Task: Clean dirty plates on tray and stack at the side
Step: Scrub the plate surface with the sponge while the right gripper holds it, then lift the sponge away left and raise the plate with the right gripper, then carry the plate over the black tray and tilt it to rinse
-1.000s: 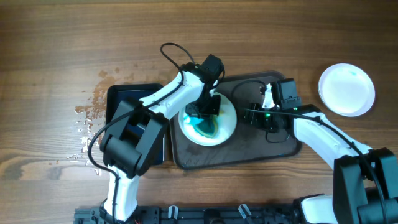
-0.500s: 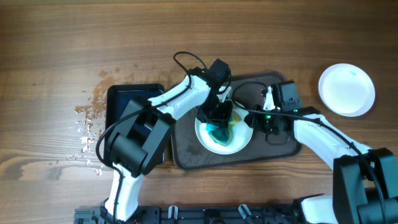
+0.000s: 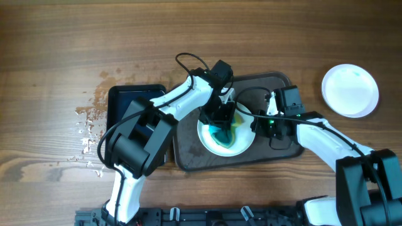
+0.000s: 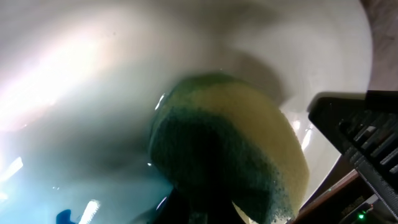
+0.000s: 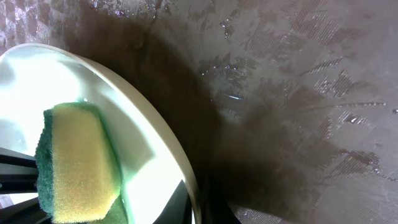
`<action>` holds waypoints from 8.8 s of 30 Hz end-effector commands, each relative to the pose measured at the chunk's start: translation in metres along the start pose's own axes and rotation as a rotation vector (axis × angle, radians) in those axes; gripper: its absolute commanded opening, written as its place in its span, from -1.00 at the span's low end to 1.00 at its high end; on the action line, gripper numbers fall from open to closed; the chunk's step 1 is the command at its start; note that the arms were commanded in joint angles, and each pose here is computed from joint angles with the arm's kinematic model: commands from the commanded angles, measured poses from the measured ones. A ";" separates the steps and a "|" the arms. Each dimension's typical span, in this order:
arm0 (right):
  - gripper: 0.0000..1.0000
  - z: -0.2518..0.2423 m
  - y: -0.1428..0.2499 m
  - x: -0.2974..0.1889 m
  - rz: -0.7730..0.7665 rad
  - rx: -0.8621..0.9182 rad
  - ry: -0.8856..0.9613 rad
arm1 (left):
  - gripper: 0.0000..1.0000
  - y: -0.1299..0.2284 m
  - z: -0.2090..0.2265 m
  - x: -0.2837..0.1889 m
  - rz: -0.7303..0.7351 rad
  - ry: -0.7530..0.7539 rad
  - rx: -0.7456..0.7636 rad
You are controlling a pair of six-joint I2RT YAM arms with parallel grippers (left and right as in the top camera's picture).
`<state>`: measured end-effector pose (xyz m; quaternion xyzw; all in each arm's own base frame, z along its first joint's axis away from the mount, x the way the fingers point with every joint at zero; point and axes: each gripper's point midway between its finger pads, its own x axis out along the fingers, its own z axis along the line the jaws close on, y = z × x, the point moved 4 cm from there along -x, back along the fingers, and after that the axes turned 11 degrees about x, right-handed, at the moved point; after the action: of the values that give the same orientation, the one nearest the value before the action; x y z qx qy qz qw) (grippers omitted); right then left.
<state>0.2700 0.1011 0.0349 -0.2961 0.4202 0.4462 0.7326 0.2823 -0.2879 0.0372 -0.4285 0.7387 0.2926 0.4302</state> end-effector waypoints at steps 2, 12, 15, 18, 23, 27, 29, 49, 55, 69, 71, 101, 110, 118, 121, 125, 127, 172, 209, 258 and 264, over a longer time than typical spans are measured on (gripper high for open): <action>-0.91 -0.006 0.005 0.005 0.010 0.053 0.024 | -0.92 0.047 0.054 0.028 0.217 -0.310 -0.104; -0.91 -0.006 0.005 0.005 0.010 0.054 0.024 | -0.92 0.052 0.069 0.015 0.235 -0.463 -0.097; -0.91 -0.006 0.005 0.005 0.010 0.054 0.024 | -0.92 0.046 0.054 0.016 0.229 -0.381 -0.070; -0.91 -0.006 0.005 0.005 0.010 0.054 0.024 | -0.92 0.035 0.038 -0.002 0.176 -0.355 -0.064; -0.91 -0.006 0.005 0.005 0.010 0.054 0.025 | -0.92 0.025 0.015 -0.041 0.065 -0.333 -0.033; -0.91 -0.006 0.005 0.005 0.010 0.053 0.025 | -0.92 0.028 0.019 -0.048 0.062 -0.374 -0.054; -0.91 -0.006 0.005 0.005 0.010 0.053 0.025 | -0.92 0.026 0.026 -0.050 0.046 -0.433 -0.050; -0.91 -0.007 0.006 0.005 0.018 0.048 0.031 | -0.92 -0.026 -0.013 -0.010 -0.104 -0.063 0.041; -0.91 -0.007 0.007 0.005 0.019 0.049 0.032 | -0.92 -0.021 -0.054 -0.002 -0.064 0.165 0.098; -0.91 -0.008 0.007 0.005 0.021 0.049 0.034 | -0.92 -0.016 0.041 -0.019 -0.053 -0.240 -0.084; -0.91 -0.008 0.007 0.005 0.021 0.049 0.034 | -0.92 -0.017 0.066 -0.030 -0.064 -0.302 -0.138; -0.91 -0.010 0.009 0.005 0.030 0.039 0.047 | -0.92 -0.016 -0.052 0.005 -0.041 0.135 0.141; -0.91 -0.011 0.010 0.005 0.034 0.039 0.049 | -0.92 -0.047 0.053 -0.037 -0.180 -0.066 -0.065; -0.91 -0.011 0.010 0.005 0.033 0.038 0.050 | -0.92 -0.026 0.103 -0.060 -0.122 -0.074 -0.233; -0.91 -0.010 0.009 0.005 0.031 0.037 0.048 | -0.92 -0.019 0.093 -0.056 -0.078 -0.077 -0.201; -0.91 -0.010 0.009 0.005 0.031 0.037 0.048 | -0.92 -0.015 0.058 -0.046 -0.039 0.049 -0.062; -0.91 -0.010 0.009 0.005 0.031 0.037 0.048 | -0.92 -0.014 0.025 -0.046 -0.040 0.237 0.061; -0.91 0.212 0.022 -0.080 -0.228 -0.747 0.022 | -0.92 0.149 0.263 -0.326 -0.565 -0.655 -0.961; -0.91 0.400 0.122 -0.135 -1.084 -1.492 0.572 | -0.92 0.176 0.293 -0.341 -0.630 -0.620 -1.074; -0.91 0.332 0.103 -0.036 -0.394 -1.246 0.244 | -0.92 0.184 0.324 -0.312 -0.515 -0.565 -1.157; -0.91 0.337 0.049 -0.120 -0.914 -0.986 0.517 | -0.92 0.184 0.324 -0.311 -0.514 -0.565 -1.156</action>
<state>0.3062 0.3725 0.2241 -0.8176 0.1458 0.3446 0.4376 0.3255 0.1747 0.1737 -0.6519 0.2054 0.6299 0.3688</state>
